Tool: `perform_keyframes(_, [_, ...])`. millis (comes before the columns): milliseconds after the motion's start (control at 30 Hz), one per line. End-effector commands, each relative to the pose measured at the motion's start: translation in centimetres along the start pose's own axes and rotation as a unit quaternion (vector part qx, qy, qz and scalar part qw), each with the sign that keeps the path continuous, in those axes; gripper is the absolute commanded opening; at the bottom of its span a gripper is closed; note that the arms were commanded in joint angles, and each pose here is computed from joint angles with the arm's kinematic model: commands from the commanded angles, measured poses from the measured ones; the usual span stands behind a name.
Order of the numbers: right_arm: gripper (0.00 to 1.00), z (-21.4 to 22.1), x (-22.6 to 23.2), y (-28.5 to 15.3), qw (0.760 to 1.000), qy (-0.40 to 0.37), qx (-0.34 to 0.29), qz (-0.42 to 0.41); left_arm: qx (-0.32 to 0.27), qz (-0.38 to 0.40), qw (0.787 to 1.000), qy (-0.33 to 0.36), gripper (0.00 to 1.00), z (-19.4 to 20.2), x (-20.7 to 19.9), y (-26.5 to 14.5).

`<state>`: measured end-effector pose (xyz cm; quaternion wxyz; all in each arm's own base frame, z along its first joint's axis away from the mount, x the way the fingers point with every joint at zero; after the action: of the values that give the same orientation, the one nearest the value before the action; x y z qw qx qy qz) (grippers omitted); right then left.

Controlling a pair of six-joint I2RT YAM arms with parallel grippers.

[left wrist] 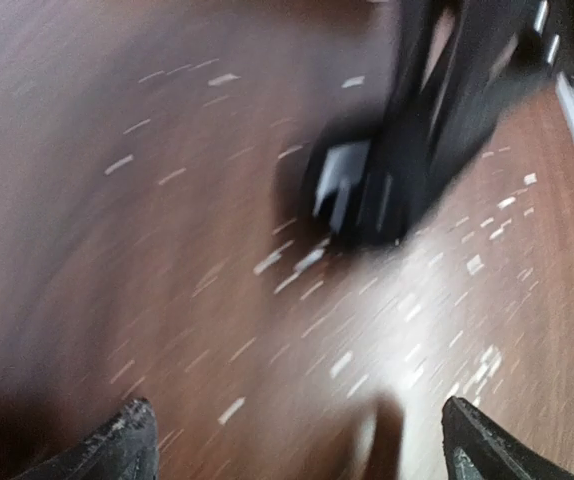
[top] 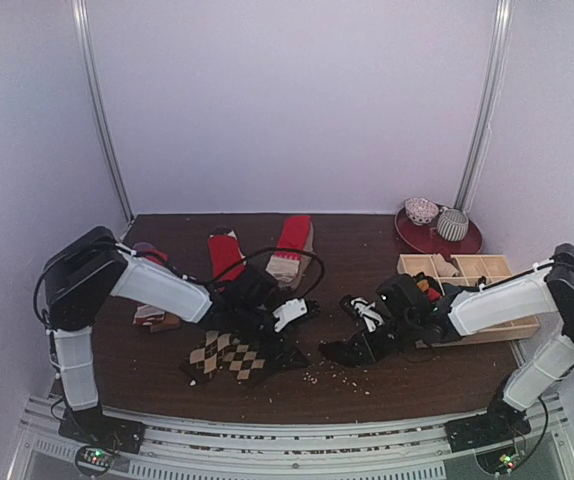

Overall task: Roll the socks
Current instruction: Pick up the sock from the center of the board, then place the sock in the storage box.

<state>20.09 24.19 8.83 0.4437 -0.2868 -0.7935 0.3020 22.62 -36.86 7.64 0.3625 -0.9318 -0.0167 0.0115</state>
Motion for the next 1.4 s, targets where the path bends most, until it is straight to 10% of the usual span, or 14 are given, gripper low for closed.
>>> perform_keyframes(0, [0.00,-3.2,-0.9,-5.2,0.993,0.039,-0.074,0.079,0.012,-0.071,0.997,-0.013,0.98,-0.9,1.9,-4.1])
perform_keyframes(500, [0.00,-6.7,-16.8,-25.2,0.860,0.229,-0.293,0.350,-0.073,-0.079,0.994,0.019,0.98,-5.4,1.7,-7.4])
perform_keyframes(700, [0.01,-4.9,-21.7,-27.7,0.825,0.263,-0.288,0.410,-0.086,-0.068,0.994,0.026,0.98,-5.4,1.5,-7.0])
perform_keyframes(1367, [0.06,-2.7,-28.2,-27.2,0.849,0.097,-0.223,0.470,-0.121,-0.050,0.991,0.039,0.98,-5.0,0.9,-6.5])
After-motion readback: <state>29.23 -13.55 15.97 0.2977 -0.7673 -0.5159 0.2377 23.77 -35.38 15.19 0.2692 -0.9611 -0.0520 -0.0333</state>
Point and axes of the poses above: each gripper's point midway between its finger pads, its own y axis out along the fingers, its own x axis along the line the jaws close on, z = x × y, the point moved 7 cm from there along -y, back along the fingers, and after that the axes turned 11 degrees about y, right-handed, at the moved point
